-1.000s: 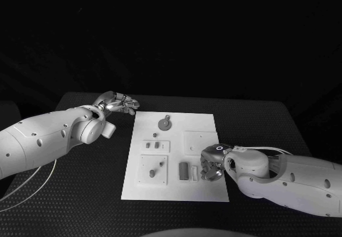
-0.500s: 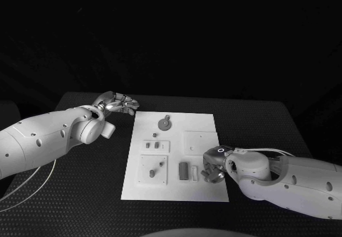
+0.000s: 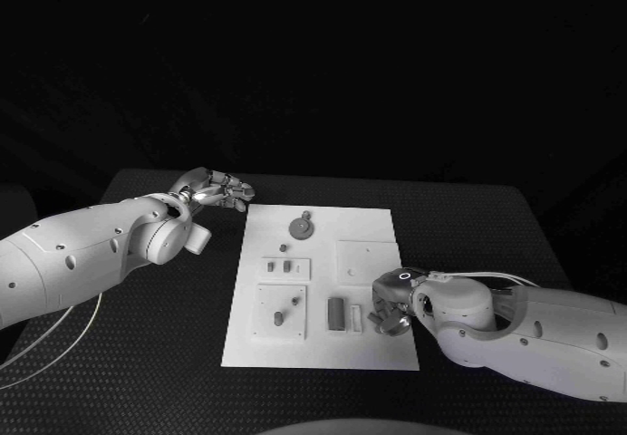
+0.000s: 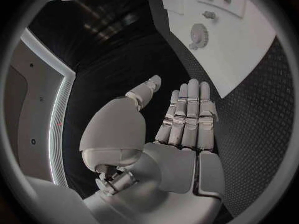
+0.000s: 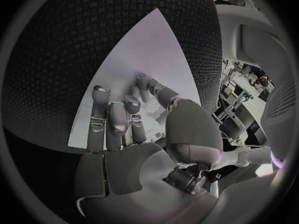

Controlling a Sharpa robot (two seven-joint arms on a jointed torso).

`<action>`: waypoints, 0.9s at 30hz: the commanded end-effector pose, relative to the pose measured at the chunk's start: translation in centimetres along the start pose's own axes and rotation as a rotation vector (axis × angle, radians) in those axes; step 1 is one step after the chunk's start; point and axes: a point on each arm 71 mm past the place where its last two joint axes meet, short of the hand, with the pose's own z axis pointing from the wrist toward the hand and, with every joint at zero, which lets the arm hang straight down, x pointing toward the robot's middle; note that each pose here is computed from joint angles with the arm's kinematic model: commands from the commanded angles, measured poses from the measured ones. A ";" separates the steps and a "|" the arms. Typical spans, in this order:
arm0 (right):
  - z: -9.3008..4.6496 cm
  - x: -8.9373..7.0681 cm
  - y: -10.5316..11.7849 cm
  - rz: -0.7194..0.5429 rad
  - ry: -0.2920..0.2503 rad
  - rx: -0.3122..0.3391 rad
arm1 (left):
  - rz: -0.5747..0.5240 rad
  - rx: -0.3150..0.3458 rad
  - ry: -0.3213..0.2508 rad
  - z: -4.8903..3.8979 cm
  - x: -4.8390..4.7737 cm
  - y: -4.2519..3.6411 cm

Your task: Assemble the parts on the task board

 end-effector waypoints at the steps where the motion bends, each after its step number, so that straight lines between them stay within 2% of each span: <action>1: 0.0 1.9 0.1 0.013 0.098 -0.003 | -0.006 0.007 0.013 0.02 0.14 -0.15; 16: -0.4 2.0 -1.2 0.229 0.082 0.046 | -0.005 0.008 0.014 0.05 0.21 -0.18; 22: -0.7 1.2 -2.0 0.310 0.048 0.066 | -0.005 0.008 0.013 0.05 0.20 -0.18; 27: -1.1 0.4 -2.7 0.468 0.028 0.085 | -0.005 0.008 0.014 0.05 0.21 -0.18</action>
